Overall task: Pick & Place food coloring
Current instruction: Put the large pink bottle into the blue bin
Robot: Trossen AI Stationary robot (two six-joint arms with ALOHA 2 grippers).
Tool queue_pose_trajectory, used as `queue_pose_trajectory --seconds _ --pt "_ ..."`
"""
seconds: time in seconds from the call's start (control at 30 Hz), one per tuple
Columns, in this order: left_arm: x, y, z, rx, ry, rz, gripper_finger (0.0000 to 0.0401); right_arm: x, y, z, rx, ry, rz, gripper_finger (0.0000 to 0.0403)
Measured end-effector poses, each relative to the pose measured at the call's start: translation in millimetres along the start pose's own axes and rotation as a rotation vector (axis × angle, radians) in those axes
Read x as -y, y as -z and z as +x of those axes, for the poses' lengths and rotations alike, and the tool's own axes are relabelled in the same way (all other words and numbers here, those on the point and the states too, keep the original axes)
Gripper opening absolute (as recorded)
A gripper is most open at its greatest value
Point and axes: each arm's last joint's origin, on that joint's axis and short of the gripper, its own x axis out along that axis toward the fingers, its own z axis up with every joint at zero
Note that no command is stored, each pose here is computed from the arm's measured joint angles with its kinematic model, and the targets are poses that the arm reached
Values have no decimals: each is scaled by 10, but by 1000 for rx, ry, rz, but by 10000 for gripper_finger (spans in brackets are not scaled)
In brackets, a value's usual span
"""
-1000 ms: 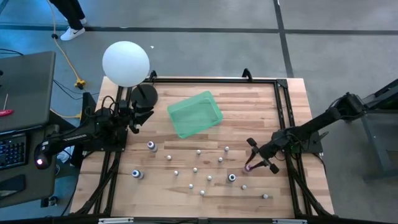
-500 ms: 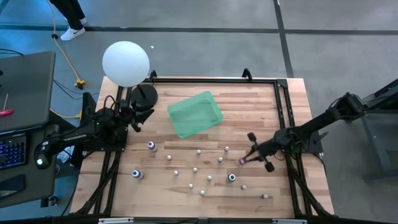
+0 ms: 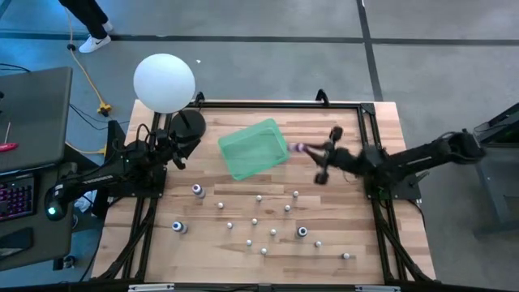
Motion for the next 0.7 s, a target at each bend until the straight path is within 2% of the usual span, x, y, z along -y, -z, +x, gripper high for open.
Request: queue_pose_trajectory --seconds 0.07,0.2,0.3,0.53,0.7 --pt "0 0 0 0 0 0 149 109 -5 170 -88 21 -10 47" --pt "0 0 0 0 0 0 149 296 154 499 -207 -2 77 44" --pt "0 -1 0 0 0 0 149 382 372 719 -254 -31 103 39" --pt "0 3 0 -4 3 0 149 539 961 1153 -357 48 95 50" --pt "-10 25 0 -28 -5 4 149 573 1299 1401 -429 64 109 41"
